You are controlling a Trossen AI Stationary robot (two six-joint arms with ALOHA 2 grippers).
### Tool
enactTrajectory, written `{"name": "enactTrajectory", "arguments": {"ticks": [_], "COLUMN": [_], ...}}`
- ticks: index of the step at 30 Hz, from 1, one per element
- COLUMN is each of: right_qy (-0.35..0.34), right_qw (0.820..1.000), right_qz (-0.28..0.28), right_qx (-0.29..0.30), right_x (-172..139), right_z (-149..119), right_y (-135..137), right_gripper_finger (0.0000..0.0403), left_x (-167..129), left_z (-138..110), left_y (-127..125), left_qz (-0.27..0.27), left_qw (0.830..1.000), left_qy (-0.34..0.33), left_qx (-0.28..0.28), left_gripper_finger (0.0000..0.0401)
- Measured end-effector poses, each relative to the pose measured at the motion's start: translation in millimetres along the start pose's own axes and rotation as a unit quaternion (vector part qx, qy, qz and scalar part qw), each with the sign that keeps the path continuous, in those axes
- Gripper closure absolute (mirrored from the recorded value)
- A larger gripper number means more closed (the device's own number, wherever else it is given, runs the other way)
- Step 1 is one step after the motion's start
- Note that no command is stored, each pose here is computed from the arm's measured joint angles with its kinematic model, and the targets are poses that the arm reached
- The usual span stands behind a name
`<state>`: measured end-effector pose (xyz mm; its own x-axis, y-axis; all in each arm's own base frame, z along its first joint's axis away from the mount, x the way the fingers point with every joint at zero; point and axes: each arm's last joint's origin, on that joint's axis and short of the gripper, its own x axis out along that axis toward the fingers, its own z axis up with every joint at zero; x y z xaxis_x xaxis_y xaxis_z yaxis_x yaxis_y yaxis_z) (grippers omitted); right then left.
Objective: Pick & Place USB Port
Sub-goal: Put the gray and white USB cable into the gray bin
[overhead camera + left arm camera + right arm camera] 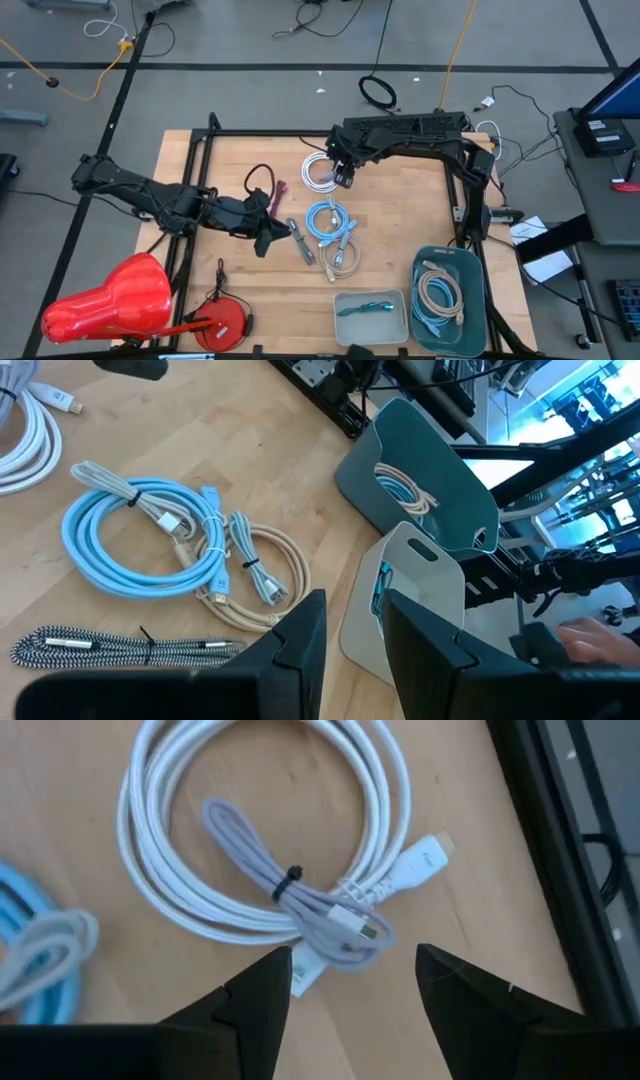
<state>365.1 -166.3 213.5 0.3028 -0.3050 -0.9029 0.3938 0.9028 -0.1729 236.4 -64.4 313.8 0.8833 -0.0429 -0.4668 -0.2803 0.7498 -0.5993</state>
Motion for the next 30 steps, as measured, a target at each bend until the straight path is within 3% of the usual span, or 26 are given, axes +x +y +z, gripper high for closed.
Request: {"name": "enactTrajectory", "arguments": {"ticks": [11, 17, 26, 30], "right_qy": [0.018, 0.028, 0.049, 0.048], "right_qw": [0.99, 0.969, 0.959, 0.95], "right_qz": [0.022, 0.088, 0.1, 0.135], "right_qx": [0.138, 0.228, 0.26, 0.278], "right_x": [2, 3, 3, 3], "right_z": [-5, -6, -9, -7], "right_y": [-16, -23, -22, -21], "right_gripper_finger": [0.0204, 0.0207, 0.0207, 0.0206], "left_x": [-1, -2, -2, -2], "left_z": [-4, -7, -7, -7], "left_y": [-3, -6, -6, -6], "left_qz": [-0.001, 0.003, 0.004, 0.002], "left_qw": [1.0, 1.0, 1.0, 1.0], "left_qy": [-0.001, -0.008, -0.009, -0.01], "left_qx": [0.002, 0.005, 0.004, 0.003], "left_gripper_finger": [0.03, 0.03, 0.03, 0.03]}}
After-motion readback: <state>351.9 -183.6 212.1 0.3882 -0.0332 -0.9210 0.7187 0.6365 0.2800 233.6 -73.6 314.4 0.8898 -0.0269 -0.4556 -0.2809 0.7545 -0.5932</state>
